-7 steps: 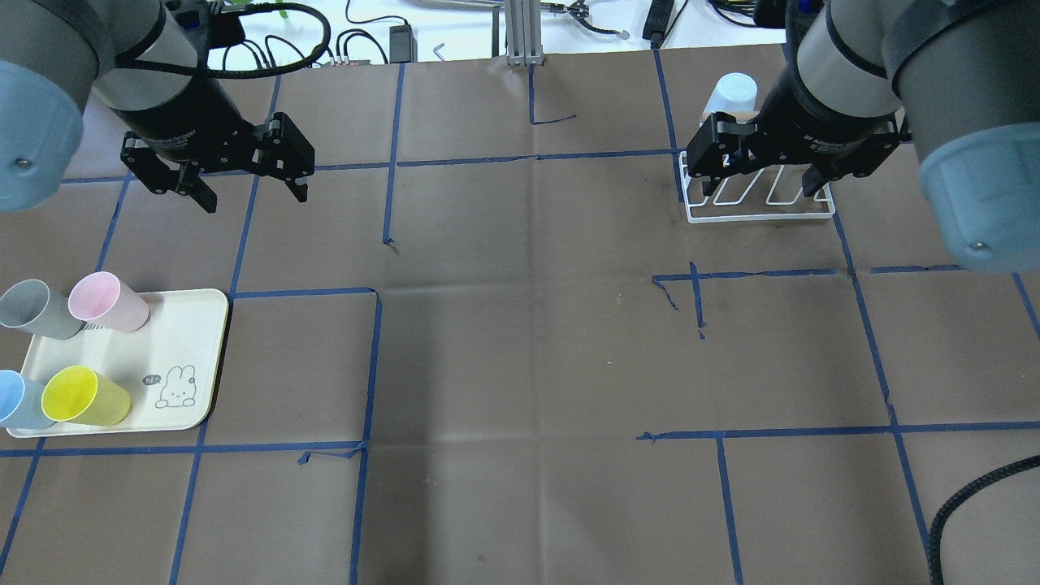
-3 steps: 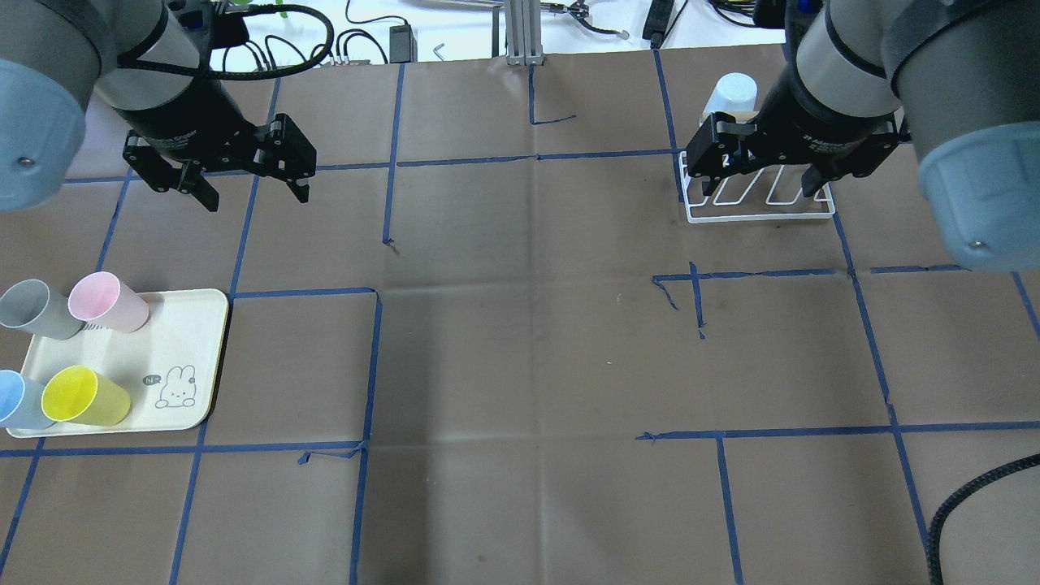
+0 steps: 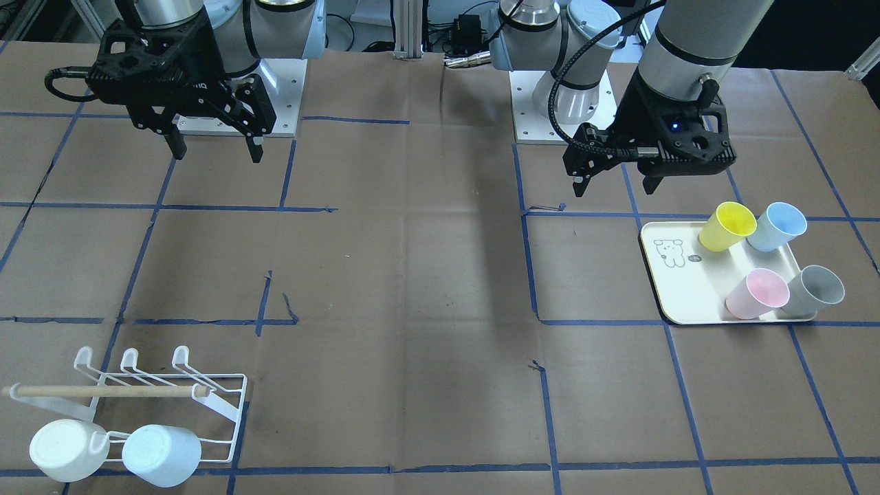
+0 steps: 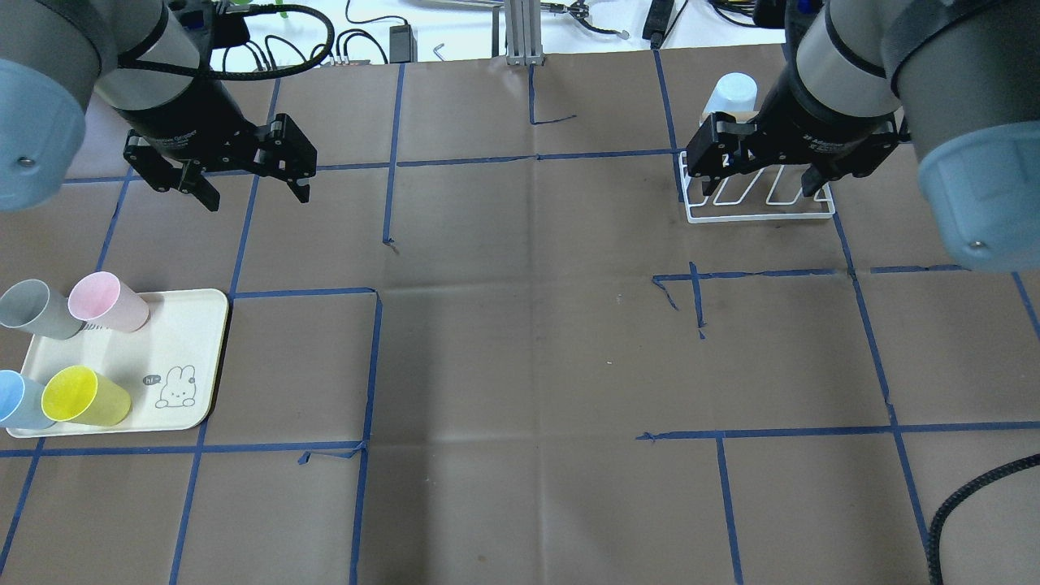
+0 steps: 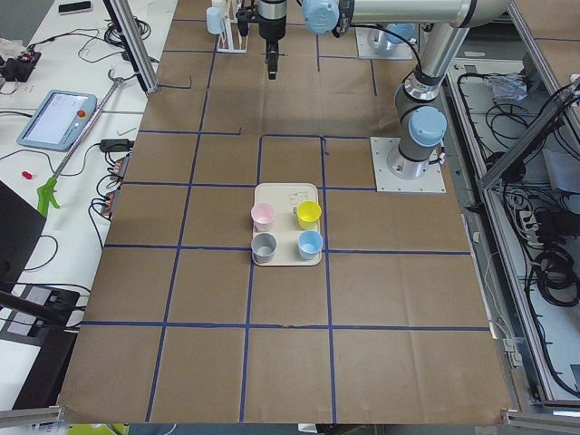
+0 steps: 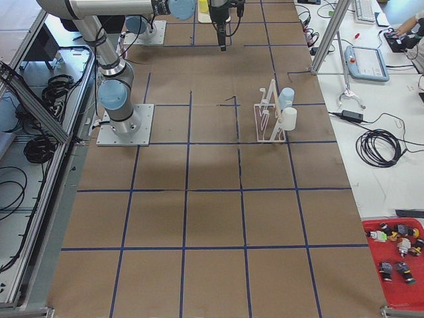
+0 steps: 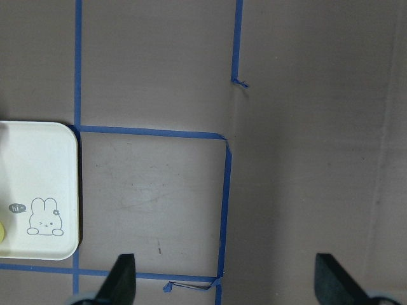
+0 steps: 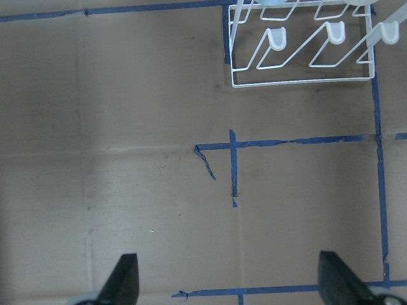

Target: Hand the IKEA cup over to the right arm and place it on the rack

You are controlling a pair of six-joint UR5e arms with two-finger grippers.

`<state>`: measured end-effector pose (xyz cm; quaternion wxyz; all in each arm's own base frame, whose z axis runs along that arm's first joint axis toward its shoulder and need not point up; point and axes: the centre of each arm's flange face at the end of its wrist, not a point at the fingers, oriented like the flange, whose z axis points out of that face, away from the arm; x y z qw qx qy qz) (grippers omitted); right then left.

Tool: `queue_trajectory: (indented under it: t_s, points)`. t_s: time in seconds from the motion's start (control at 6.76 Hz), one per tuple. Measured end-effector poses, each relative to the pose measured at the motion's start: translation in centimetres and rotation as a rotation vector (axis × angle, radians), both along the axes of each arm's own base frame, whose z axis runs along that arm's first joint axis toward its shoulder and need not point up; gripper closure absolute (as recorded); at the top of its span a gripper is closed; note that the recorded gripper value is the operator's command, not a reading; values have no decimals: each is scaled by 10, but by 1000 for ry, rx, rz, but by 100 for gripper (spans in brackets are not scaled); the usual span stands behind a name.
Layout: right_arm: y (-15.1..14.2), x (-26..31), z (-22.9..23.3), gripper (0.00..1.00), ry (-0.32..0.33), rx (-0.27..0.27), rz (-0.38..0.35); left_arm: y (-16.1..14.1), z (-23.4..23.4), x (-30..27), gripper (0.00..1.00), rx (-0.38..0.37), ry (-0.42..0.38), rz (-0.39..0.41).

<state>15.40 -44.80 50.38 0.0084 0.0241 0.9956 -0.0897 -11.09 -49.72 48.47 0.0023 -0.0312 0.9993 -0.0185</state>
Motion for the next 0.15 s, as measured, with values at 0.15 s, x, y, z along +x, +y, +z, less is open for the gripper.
queue_trajectory:
  t_s: [0.15]
  points:
    - [0,0,0,0,0,0,0,0,0,0,1,1,0,0]
